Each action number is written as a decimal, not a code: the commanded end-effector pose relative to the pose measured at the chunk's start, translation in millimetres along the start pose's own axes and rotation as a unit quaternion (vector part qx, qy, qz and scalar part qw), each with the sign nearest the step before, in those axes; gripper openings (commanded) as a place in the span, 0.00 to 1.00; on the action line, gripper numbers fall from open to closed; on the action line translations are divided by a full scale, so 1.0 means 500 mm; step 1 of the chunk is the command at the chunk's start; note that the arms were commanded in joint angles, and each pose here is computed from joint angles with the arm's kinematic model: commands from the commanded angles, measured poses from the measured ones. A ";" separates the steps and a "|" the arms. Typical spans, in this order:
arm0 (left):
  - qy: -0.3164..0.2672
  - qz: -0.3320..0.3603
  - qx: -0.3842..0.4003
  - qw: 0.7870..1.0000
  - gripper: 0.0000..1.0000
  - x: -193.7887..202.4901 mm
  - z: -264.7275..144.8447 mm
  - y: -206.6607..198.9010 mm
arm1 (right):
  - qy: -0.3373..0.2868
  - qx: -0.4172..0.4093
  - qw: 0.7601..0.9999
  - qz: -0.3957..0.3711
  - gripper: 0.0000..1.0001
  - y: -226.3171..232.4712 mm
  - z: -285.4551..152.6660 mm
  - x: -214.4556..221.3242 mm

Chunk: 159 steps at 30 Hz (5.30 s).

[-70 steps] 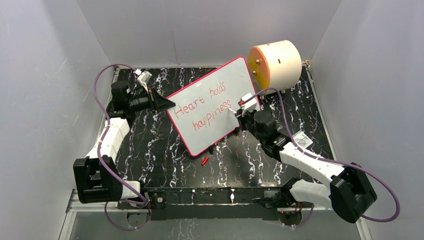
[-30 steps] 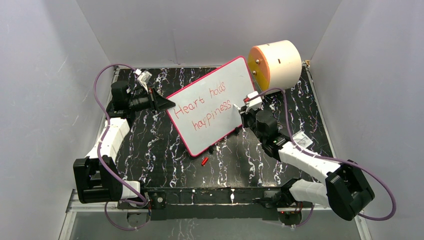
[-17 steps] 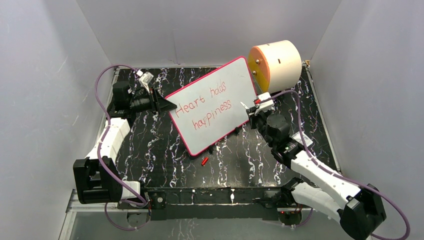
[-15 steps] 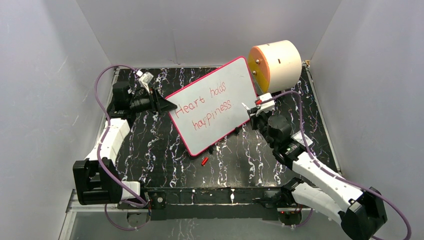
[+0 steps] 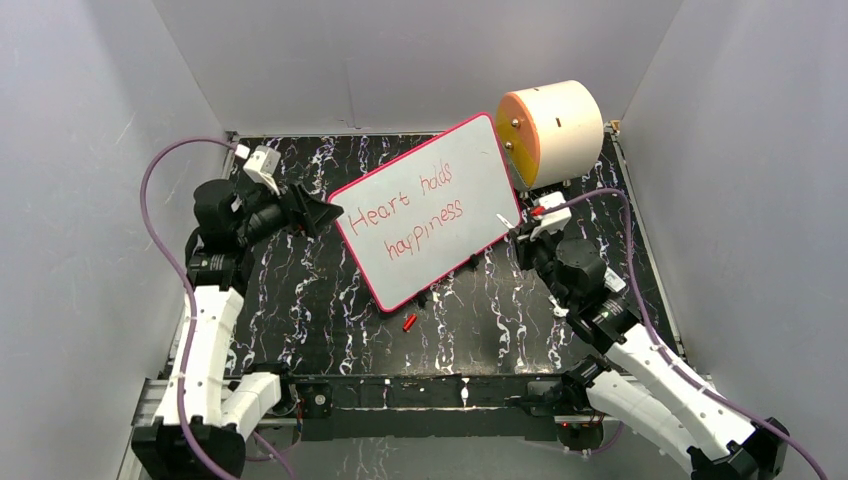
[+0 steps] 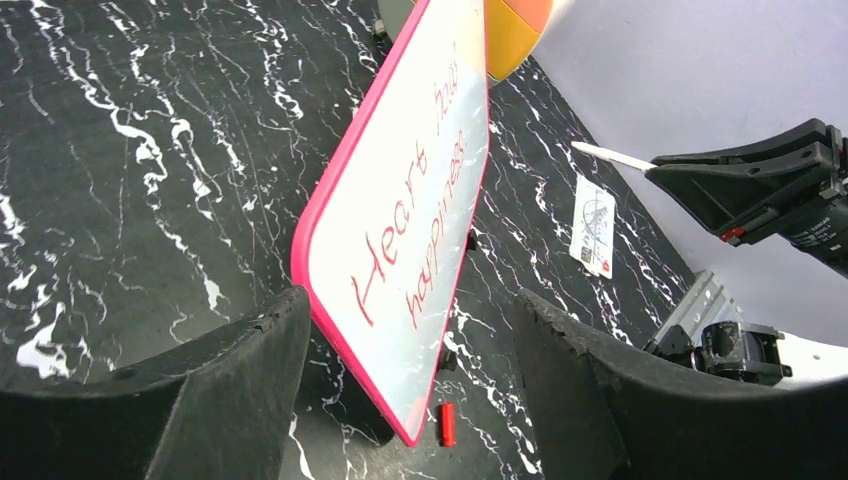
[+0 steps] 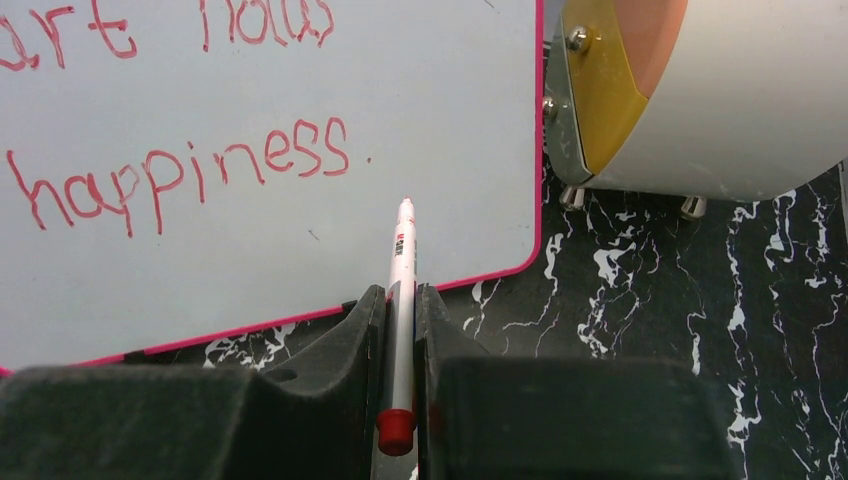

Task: Write a sentence on the whiteboard
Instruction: Close the whiteboard marker at the center of the board.

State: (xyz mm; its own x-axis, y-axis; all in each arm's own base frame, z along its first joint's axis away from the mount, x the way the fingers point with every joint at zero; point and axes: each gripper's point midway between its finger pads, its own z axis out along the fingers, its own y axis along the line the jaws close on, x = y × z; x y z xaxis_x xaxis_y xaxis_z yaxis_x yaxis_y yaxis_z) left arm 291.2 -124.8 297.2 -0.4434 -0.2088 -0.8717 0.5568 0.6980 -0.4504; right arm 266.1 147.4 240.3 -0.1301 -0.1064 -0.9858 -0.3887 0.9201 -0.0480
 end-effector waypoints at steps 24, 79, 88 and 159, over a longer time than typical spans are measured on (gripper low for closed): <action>0.235 0.003 -0.074 0.969 0.76 0.364 0.023 -0.155 | 0.006 -0.029 0.999 0.046 0.00 0.019 -0.033 0.005; 0.506 0.075 -0.147 0.846 0.18 0.672 0.115 -0.092 | -0.004 -0.013 0.999 0.039 0.00 0.002 -0.050 0.009; 0.466 0.063 -0.150 0.870 0.00 0.622 0.124 -0.114 | -0.011 -0.038 0.999 0.037 0.00 0.020 -0.046 0.006; -0.180 -0.464 -0.121 0.859 0.00 0.083 0.159 -0.205 | -0.223 -0.347 0.890 0.195 0.00 0.236 -0.067 -0.158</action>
State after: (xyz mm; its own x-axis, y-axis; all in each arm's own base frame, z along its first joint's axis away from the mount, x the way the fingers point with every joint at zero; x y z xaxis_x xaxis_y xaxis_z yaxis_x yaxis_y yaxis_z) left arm 270.7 -265.3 287.3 -0.3682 -0.9097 -0.1920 -0.1127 0.2486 -0.9620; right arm 205.1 254.1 287.2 -0.1320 0.4102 -0.9024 -0.8553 0.4131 0.3128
